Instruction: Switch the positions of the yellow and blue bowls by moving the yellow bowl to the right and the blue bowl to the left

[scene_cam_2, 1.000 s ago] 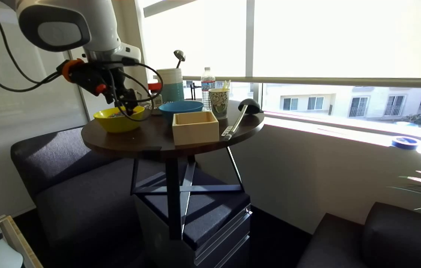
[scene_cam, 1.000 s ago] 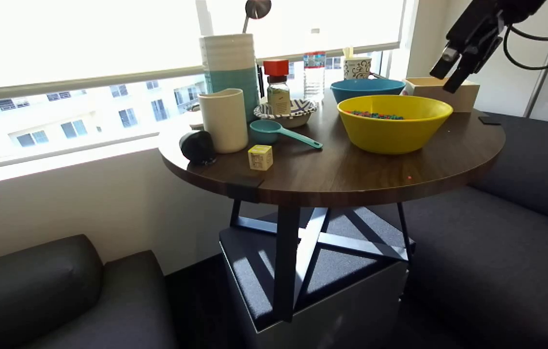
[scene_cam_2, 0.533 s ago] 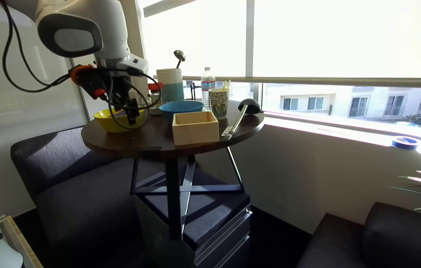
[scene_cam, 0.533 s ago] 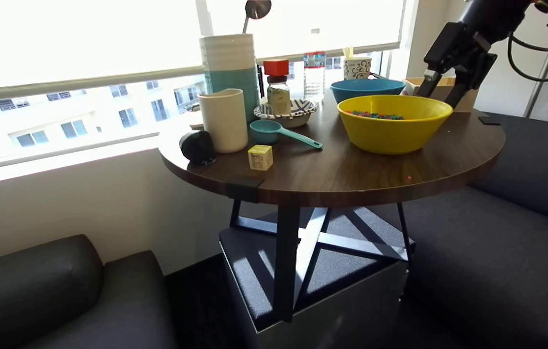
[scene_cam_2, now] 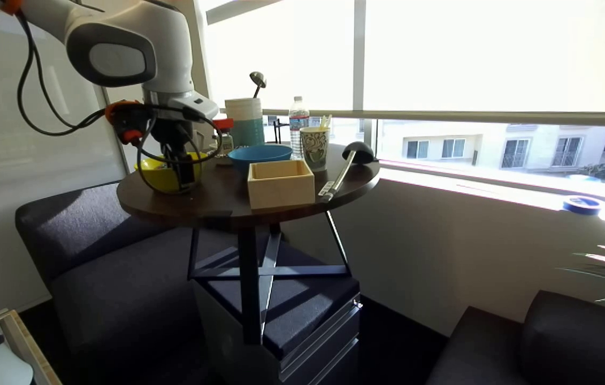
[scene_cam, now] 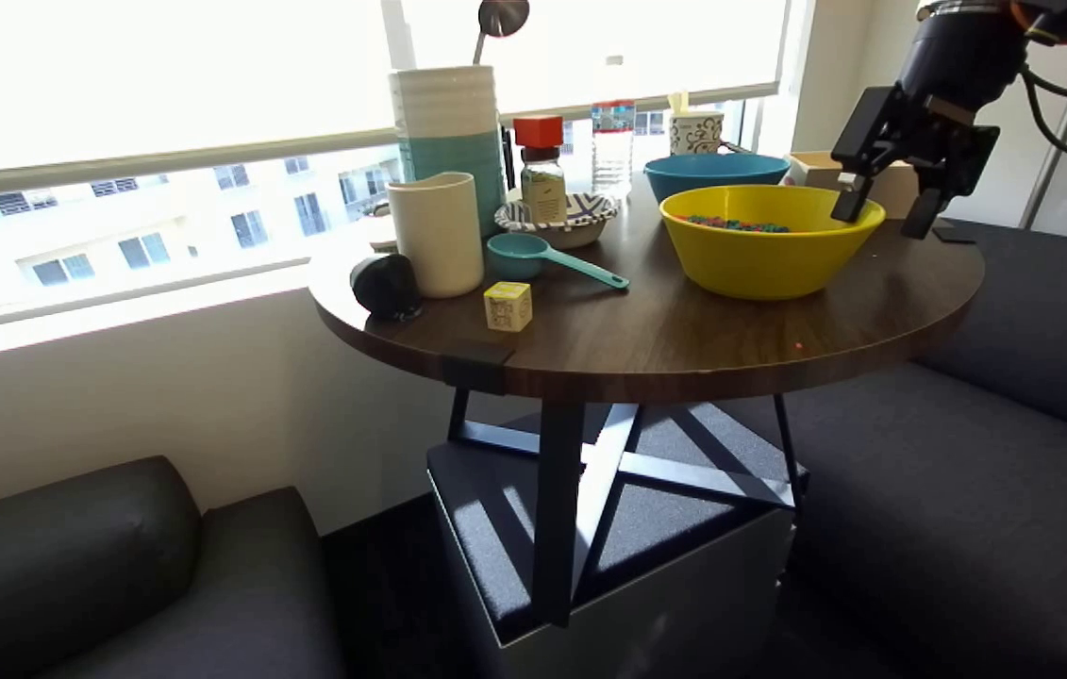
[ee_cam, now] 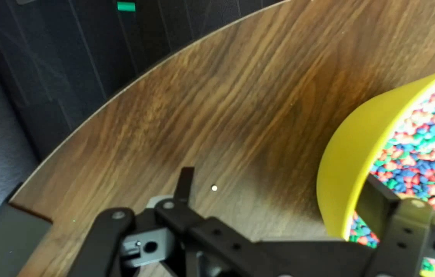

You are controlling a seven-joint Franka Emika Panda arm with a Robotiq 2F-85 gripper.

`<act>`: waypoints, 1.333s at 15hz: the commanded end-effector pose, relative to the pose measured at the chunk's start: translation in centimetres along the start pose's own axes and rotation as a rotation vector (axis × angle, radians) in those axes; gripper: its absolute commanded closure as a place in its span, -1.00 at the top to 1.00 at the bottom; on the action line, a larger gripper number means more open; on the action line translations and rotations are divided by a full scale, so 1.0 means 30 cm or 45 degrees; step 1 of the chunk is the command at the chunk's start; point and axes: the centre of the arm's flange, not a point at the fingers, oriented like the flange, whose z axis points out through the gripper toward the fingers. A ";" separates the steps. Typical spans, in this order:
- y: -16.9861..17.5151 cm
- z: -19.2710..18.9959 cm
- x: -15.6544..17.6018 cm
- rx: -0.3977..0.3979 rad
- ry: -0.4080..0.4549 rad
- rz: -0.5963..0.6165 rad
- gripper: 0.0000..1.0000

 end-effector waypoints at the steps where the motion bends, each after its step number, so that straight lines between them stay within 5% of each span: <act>1: 0.012 -0.023 0.019 -0.071 -0.050 0.102 1.00; 20: 0.226 -0.098 0.029 -0.179 -0.090 0.372 1.00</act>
